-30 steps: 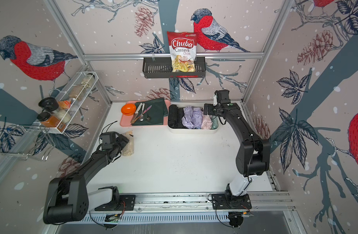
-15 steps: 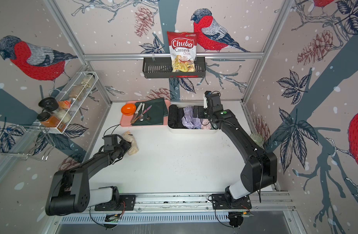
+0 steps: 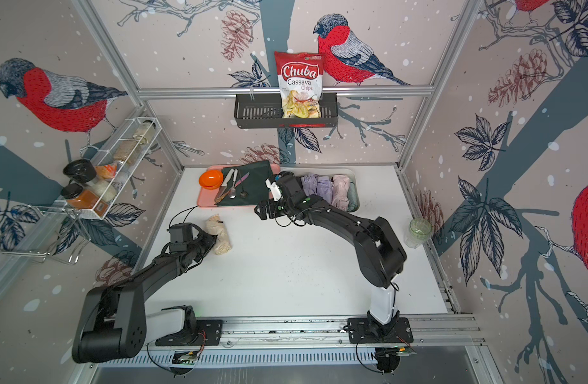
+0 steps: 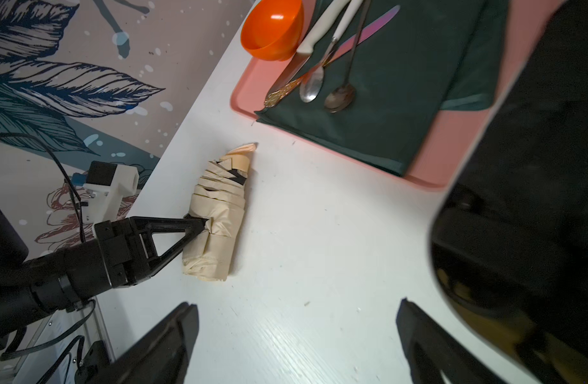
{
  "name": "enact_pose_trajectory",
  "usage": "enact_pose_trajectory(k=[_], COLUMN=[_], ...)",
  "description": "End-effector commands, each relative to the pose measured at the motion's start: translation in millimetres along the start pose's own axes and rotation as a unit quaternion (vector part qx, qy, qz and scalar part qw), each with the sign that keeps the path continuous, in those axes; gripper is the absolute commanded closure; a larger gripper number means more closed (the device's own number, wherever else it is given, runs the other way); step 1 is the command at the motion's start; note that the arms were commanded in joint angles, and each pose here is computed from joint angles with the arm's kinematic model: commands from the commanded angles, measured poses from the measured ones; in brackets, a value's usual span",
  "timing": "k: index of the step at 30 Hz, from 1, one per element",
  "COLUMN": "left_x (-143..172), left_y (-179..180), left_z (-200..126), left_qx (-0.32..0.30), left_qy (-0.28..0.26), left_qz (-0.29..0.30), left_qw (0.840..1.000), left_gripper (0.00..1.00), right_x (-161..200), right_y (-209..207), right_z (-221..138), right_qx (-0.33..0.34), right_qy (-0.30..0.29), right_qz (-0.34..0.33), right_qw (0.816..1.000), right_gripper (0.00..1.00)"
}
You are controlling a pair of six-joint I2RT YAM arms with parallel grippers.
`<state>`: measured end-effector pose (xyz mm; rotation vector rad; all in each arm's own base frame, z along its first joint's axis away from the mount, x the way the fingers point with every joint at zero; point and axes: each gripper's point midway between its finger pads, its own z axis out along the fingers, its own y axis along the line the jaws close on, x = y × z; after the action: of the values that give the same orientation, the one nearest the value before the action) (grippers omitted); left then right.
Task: Put the umbrella into the storage box
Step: Pick up the umbrella from the center of the board.
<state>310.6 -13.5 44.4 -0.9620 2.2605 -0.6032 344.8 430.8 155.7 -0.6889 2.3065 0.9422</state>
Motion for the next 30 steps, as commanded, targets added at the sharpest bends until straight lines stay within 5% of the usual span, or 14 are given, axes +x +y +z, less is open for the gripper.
enact_pose_trajectory(k=[1,14,30], left_x=[3,15,40], left_y=[1,5,-10], left_z=[3,4,14], left_qx=[0.004,0.015,0.054], left_qy=[0.006,0.02,0.07], left_qz=[0.001,-0.003,0.018], left_qw=[1.0,1.0,0.996], left_gripper=[0.72,0.71,0.71], right_x=[0,39,74], right_y=[25,59,69], right_z=[36,131,171], right_qx=[-0.068,-0.15,-0.2], right_qy=[0.014,0.086,0.127], right_qz=[-0.002,0.01,0.038], right_qw=[0.998,0.985,0.971], right_gripper=[0.06,0.18,0.37])
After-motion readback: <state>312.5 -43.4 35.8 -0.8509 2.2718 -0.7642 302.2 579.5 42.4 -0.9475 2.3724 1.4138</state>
